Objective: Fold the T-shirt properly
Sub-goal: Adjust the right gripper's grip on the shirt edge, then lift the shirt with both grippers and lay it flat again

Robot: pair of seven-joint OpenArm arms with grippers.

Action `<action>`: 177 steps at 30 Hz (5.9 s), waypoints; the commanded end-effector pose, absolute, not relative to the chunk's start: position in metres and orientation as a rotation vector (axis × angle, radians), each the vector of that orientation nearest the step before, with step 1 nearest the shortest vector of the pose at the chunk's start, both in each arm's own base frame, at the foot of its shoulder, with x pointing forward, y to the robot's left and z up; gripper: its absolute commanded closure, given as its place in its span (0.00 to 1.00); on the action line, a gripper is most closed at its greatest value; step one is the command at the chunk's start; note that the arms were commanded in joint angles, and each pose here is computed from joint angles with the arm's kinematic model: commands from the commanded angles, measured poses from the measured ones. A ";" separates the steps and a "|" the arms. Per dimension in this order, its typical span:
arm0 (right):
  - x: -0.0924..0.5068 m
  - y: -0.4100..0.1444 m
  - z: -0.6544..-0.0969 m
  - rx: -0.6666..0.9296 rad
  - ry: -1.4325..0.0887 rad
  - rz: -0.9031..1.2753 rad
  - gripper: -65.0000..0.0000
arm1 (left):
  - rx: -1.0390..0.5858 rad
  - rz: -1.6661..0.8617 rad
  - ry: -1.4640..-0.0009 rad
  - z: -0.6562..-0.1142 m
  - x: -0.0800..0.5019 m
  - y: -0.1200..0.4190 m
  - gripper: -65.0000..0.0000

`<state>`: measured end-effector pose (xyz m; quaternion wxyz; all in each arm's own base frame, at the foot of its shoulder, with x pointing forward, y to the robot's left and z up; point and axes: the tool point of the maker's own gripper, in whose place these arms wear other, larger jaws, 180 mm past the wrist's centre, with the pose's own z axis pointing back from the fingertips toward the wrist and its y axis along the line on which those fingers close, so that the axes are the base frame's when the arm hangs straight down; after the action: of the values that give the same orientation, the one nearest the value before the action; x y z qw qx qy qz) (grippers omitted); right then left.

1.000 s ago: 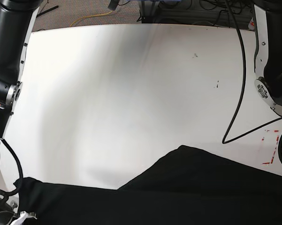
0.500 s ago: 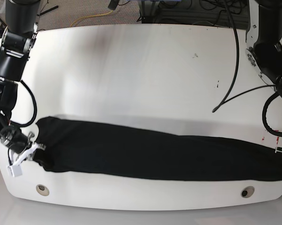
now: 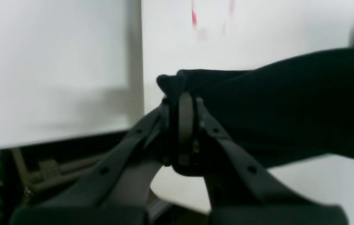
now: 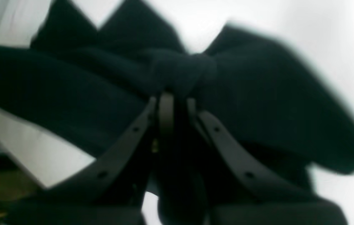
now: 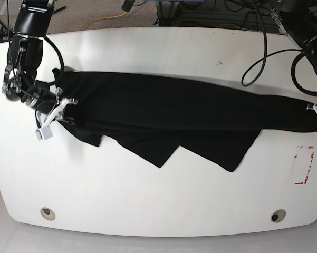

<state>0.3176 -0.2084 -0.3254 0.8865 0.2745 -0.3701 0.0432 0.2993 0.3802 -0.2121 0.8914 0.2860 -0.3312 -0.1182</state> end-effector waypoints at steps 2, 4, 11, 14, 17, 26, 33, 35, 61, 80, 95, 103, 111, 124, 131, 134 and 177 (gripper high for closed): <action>0.296 -0.194 -0.322 0.595 -0.783 0.116 1.00 | 0.628 -0.253 -0.665 -0.220 0.274 0.392 1.00; 0.283 -0.188 -0.330 0.604 -0.756 0.112 1.00 | 0.618 -0.270 -0.629 -0.234 0.263 0.392 1.00; 0.248 -0.183 -0.357 0.613 -0.659 0.084 1.00 | 0.576 -0.297 -0.584 -0.266 0.230 0.392 1.00; 0.239 -0.183 -0.364 0.612 -0.634 0.077 1.00 | 0.567 -0.308 -0.561 -0.274 0.220 0.392 1.00; 0.235 -0.185 -0.367 0.605 -0.618 0.071 1.00 | 0.569 -0.305 -0.534 -0.279 0.210 0.396 1.00; 0.223 -0.201 -0.387 0.478 -0.576 0.060 0.42 | 0.565 -0.304 -0.496 -0.286 0.196 0.398 1.00; 0.237 -0.214 -0.360 0.554 -0.673 -0.012 0.36 | 0.567 -0.302 -0.495 -0.285 0.196 0.399 1.00; 0.248 -0.221 -0.350 0.551 -0.715 -0.020 0.36 | 0.567 -0.302 -0.495 -0.285 0.196 0.399 1.00; 0.297 -0.254 -0.428 0.373 -0.590 -0.025 0.36 | 0.564 -0.307 -0.502 -0.285 0.198 0.397 1.00; 0.298 -0.230 -0.446 0.420 -0.601 -0.052 0.70 | 0.567 -0.303 -0.527 -0.280 0.207 0.397 1.00; 0.347 -0.231 -0.377 0.371 -0.769 0.077 1.00 | 0.563 -0.302 -0.606 -0.267 0.235 0.390 1.00; 0.404 -0.250 -0.301 0.296 -0.906 0.154 1.00 | 0.564 -0.336 -0.739 -0.237 0.283 0.370 1.00; 0.463 -0.265 -0.204 0.211 -1.058 0.246 1.00 | 0.580 -0.360 -0.918 -0.184 0.335 0.350 1.00; 0.520 -0.269 -0.047 0.119 -1.278 0.344 1.00 | 0.720 -0.336 -1.183 -0.062 0.380 0.350 1.00; 0.519 -0.271 -0.025 0.094 -1.280 0.355 1.00 | 0.759 -0.316 -1.217 -0.040 0.381 0.354 1.00; 0.518 -0.270 -0.038 0.105 -1.253 0.351 1.00 | 0.751 -0.326 -1.186 -0.053 0.379 0.354 1.00; 0.308 -0.318 -0.374 0.405 -0.664 -0.110 1.00 | 0.537 -0.330 -0.455 -0.307 0.197 0.382 0.72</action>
<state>0.2972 -0.3064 -0.3923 0.9310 0.2067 -0.2952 -0.0586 0.1995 0.3779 -0.3114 0.9279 0.2498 -0.2232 -0.1636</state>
